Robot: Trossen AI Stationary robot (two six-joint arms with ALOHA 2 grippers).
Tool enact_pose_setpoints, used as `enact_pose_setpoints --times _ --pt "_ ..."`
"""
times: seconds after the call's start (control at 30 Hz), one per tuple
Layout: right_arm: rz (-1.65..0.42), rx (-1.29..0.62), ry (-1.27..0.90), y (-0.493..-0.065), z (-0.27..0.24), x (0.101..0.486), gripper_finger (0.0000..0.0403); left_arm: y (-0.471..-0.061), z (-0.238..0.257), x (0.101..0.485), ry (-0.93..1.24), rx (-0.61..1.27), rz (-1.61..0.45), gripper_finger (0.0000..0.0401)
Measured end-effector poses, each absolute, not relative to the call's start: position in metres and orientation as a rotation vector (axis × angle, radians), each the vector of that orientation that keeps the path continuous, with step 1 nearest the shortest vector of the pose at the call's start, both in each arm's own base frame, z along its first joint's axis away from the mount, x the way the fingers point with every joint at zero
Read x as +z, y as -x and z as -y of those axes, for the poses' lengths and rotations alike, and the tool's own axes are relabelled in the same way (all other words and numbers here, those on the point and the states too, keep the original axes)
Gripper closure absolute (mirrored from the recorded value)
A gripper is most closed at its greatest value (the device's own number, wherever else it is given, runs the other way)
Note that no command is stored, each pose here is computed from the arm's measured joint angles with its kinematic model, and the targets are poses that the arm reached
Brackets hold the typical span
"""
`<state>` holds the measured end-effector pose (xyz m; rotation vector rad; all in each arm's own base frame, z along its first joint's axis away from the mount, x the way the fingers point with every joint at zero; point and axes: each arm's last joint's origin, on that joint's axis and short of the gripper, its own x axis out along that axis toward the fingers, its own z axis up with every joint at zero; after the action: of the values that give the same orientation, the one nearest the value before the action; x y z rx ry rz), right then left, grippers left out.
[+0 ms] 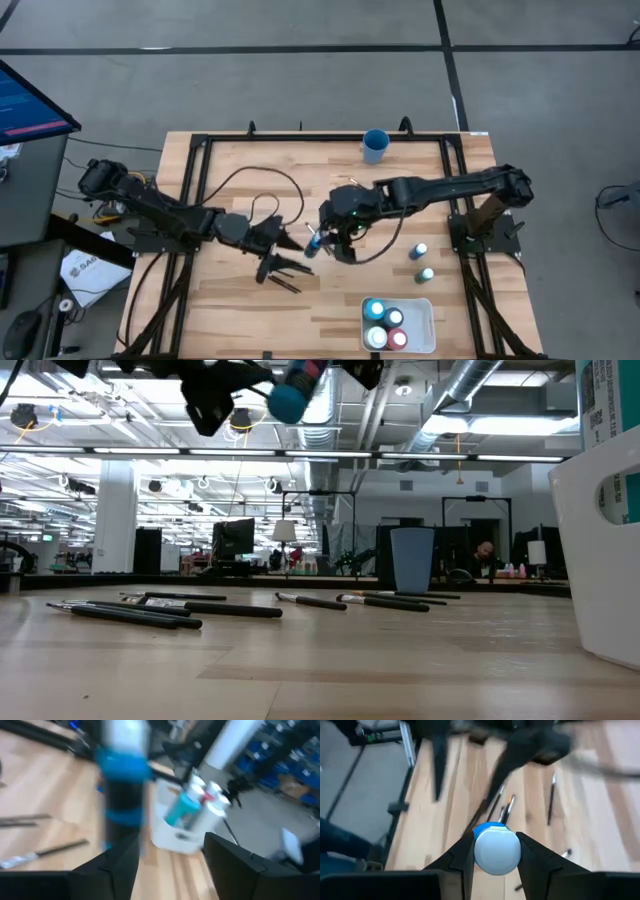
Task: Pick & Place Paint Supplies
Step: Put the left small blue paint bottle into the white bin
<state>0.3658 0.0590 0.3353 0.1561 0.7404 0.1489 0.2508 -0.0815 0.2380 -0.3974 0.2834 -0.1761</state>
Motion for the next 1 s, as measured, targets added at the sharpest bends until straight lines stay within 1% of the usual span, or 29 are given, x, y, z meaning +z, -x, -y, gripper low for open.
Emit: enact_pose_setpoints --times 0.2,0.4,0.53,0.77,0.93,1.0 --pt "-0.836 0.137 -0.194 -0.332 -0.074 0.351 0.0296 -0.248 0.087 0.235 0.401 -0.212 -0.327 0.0174" --pt "-0.916 0.083 -0.255 -0.299 -0.098 0.361 0.0296 -0.245 0.087 0.237 0.471 -0.249 -0.352 0.0181" --pt "-0.983 0.033 -0.299 -0.269 -0.125 0.365 0.0296 -0.241 0.087 0.244 0.487 -0.273 -0.328 0.0187" --pt "-1.060 -0.142 -0.411 -0.211 -0.166 0.367 0.0296 -0.227 0.082 0.267 0.501 -0.304 -0.229 0.0199" --pt "-1.117 -0.257 -0.489 -0.179 -0.187 0.362 0.0283 -0.218 0.078 0.279 0.495 -0.288 -0.166 0.0208" --pt "-1.140 -0.307 -0.504 -0.171 -0.196 0.357 0.0284 -0.216 0.077 0.282 0.482 -0.280 -0.145 0.0211"
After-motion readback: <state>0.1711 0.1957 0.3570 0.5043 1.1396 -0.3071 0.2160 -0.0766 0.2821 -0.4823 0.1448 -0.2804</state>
